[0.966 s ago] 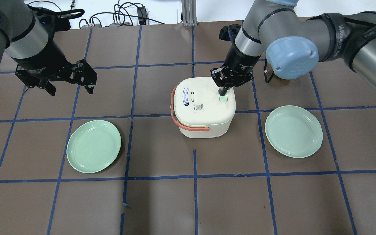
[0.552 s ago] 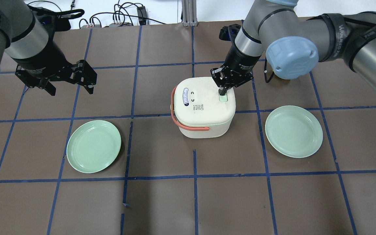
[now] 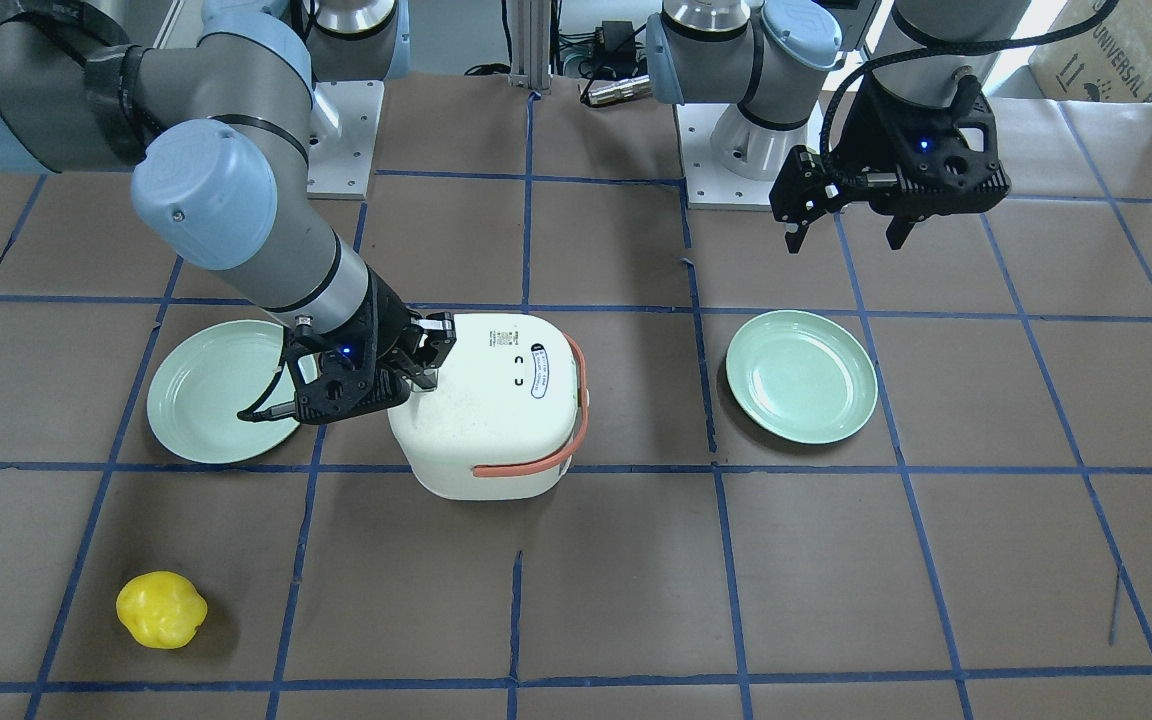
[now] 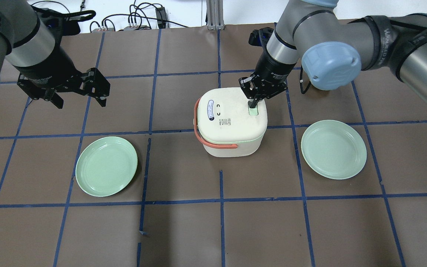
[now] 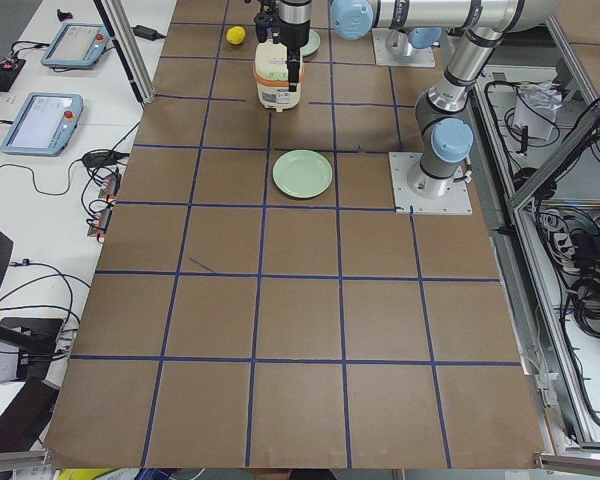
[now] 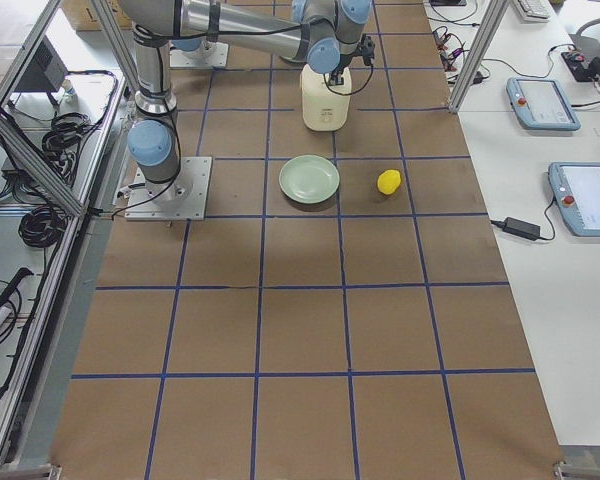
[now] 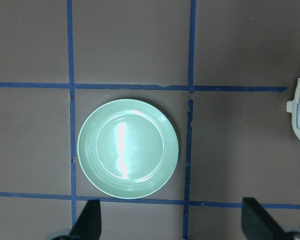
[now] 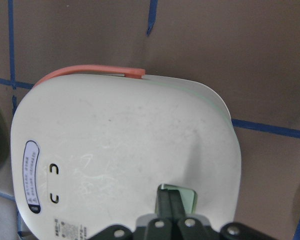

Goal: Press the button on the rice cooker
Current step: 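Press down on the green lid button with the right gripper, then lift the right gripper off the button as the lid pops open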

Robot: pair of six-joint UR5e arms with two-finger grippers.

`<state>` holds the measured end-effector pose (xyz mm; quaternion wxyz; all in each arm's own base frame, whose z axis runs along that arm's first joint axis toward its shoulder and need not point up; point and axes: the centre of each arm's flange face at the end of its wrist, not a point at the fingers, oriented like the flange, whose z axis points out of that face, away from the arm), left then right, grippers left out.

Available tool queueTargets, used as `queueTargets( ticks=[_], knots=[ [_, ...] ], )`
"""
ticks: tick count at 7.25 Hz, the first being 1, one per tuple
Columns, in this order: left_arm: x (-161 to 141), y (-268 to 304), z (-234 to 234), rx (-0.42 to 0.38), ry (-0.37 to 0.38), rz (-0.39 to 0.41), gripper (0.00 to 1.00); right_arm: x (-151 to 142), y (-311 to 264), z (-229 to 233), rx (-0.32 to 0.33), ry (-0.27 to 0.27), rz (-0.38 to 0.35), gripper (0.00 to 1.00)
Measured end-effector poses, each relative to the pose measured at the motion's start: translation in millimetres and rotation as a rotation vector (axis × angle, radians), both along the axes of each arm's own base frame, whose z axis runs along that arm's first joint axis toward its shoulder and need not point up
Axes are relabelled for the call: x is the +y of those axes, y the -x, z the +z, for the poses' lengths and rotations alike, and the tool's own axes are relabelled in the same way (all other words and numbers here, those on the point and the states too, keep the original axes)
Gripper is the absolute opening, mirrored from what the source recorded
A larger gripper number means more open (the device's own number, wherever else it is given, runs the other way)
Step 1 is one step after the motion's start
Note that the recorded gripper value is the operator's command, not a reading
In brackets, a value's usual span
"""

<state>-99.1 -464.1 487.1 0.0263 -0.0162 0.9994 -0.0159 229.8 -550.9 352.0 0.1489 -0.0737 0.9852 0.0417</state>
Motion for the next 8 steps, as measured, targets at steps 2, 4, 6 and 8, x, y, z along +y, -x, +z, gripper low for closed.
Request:
queueTargets(
  ticks=[2,4,6,8],
  knots=[
    [0,0,0,0.0,0.0,0.0,1.0,1,0,2,-0.001,0.002,-0.001,0.12],
    [0,0,0,0.0,0.0,0.0,1.0,2,-1,10,-0.006,0.007,-0.008,0.66],
    [0,0,0,0.0,0.0,0.0,1.0,2,-1,19,-0.004,0.025,-0.005,1.0],
    [0,0,0,0.0,0.0,0.0,1.0,3,1,46,0.018,0.081,-0.004,1.0]
  ],
)
